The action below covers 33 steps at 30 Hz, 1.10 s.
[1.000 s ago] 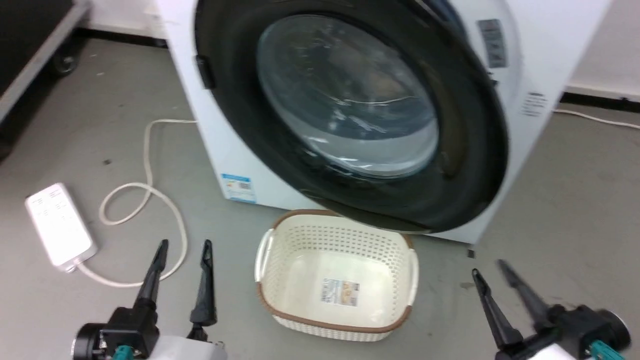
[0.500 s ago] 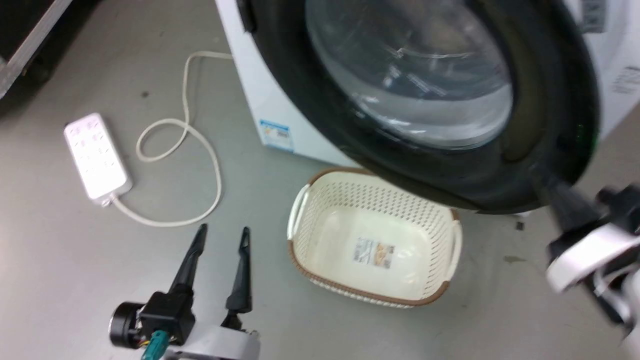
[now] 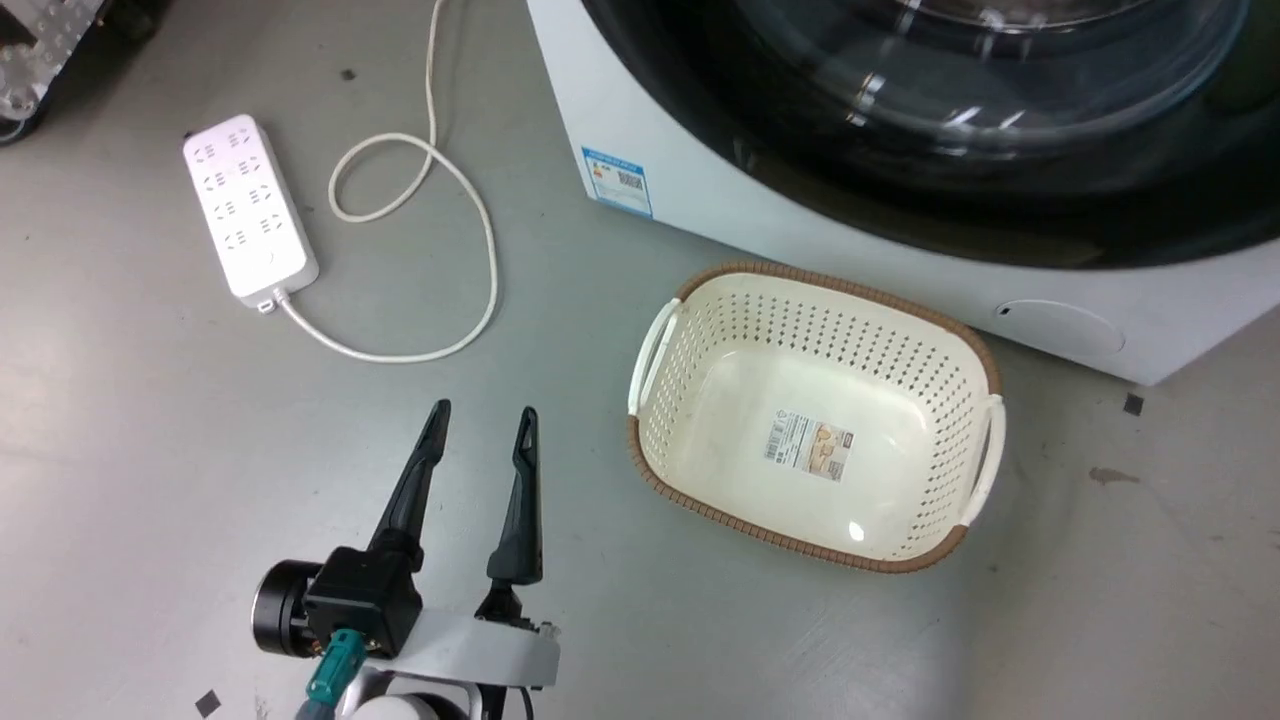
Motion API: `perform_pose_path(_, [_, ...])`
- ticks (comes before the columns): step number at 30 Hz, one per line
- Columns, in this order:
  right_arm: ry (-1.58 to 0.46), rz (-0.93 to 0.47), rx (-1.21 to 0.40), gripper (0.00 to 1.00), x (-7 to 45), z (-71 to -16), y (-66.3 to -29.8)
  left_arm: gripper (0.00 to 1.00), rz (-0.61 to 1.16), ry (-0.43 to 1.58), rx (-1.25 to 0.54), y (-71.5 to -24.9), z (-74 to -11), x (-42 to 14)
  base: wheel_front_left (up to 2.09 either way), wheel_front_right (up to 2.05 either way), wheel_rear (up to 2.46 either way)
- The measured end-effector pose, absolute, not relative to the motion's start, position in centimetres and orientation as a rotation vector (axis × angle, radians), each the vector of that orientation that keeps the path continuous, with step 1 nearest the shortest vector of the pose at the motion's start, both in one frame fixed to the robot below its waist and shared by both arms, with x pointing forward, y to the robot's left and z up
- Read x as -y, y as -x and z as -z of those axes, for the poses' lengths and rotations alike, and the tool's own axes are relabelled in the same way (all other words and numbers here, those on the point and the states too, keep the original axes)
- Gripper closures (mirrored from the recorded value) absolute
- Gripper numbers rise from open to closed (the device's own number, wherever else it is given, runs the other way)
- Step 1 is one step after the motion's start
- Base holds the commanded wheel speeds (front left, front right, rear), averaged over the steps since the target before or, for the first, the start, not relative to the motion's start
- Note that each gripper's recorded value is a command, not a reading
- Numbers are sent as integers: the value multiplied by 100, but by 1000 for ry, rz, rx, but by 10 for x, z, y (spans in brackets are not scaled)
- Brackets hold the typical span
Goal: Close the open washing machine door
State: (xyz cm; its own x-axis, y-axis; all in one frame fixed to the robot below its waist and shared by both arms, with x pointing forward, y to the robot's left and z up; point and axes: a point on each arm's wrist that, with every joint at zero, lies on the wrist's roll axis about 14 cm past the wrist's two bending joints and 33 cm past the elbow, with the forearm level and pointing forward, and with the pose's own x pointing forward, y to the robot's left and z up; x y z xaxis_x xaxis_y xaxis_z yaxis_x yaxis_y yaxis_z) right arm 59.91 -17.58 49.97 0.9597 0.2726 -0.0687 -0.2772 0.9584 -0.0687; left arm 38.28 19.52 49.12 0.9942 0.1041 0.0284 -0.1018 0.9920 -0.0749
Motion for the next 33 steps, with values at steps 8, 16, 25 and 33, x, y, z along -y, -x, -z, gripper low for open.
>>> perform_pose_path(8, [73, -249, -67, 100, 184, -499, -612, 0, -90, 79, 41, -392, -493, -189, 0, 0, 0])
perform_pose_path(16, [26, -258, -6, 0, 180, -517, -584, 0, -76, 88, 83, -390, -507, -188, 0, 0, 0])
perform_pose_path(25, [55, -174, 150, 0, 207, -547, -445, 0, 34, 118, 125, -375, -521, -165, 0, 0, 0])
perform_pose_path(33, [26, 58, 132, 0, 241, -526, -344, 0, 124, 108, 126, -375, -522, -140, 0, 0, 0])
